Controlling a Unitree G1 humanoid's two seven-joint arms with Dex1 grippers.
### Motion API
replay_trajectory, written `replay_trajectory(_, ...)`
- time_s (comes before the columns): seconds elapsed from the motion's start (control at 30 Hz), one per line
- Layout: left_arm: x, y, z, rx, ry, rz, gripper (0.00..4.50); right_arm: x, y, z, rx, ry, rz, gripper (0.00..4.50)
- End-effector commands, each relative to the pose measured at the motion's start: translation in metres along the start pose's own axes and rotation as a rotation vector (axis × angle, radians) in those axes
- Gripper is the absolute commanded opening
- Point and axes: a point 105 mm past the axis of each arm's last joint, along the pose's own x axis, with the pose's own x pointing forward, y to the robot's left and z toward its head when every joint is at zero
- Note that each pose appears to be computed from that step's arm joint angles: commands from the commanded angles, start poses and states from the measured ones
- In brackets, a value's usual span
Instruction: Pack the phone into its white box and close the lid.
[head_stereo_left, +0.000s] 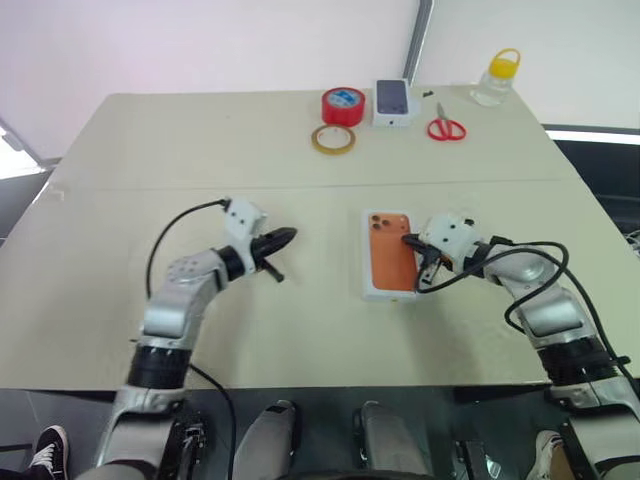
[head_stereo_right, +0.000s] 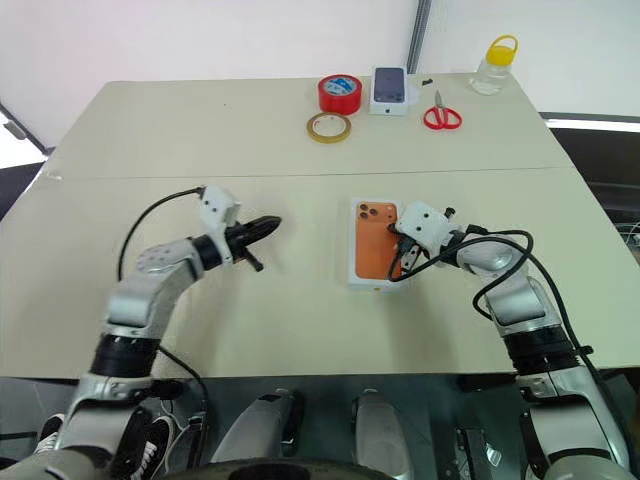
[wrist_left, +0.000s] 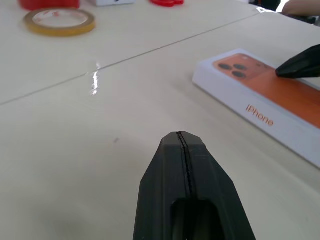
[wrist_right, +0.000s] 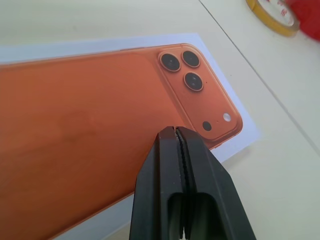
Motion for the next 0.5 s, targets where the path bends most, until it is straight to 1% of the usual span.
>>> replay_trajectory(0.03, -0.033, 0.013, 0.012, 0.044, -0.024, 0.058, 1.36, -0.021, -0.015, 0.029, 0.137, -0.16, 0.018, 0.89)
replay_trajectory(0.1, -0.051, 0.017, 0.014, 0.052, -0.03, 0.073, 2.34, -0.033, -0.015, 0.039, 0.193, -0.222, 0.058, 1.88)
replay_trajectory(0.17, -0.066, 0.02, 0.015, 0.073, -0.019, 0.092, 3.44, -0.044, -0.015, 0.04, 0.204, -0.239, 0.087, 2.96)
replay_trajectory(0.2, -0.073, 0.022, 0.016, 0.083, -0.018, 0.102, 3.91, -0.048, -0.015, 0.038, 0.199, -0.232, 0.097, 3.41)
replay_trajectory(0.23, -0.083, 0.026, 0.015, 0.099, -0.006, 0.121, 4.46, -0.054, -0.015, 0.036, 0.206, -0.228, 0.117, 3.96)
replay_trajectory(0.27, -0.089, 0.028, 0.015, 0.11, 0.002, 0.132, 4.5, -0.059, -0.015, 0.034, 0.214, -0.226, 0.131, 4.47)
replay_trajectory(0.33, -0.1, 0.033, 0.013, 0.107, 0.015, 0.151, 4.5, -0.066, -0.015, 0.031, 0.229, -0.216, 0.156, 4.47)
replay_trajectory(0.4, -0.115, 0.038, 0.003, 0.064, 0.05, 0.156, 4.5, -0.075, -0.01, 0.026, 0.235, -0.182, 0.208, 4.47)
replay_trajectory(0.5, -0.135, 0.046, -0.009, 0.047, 0.097, 0.202, 4.5, -0.084, -0.02, 0.011, 0.232, -0.129, 0.173, 4.47)
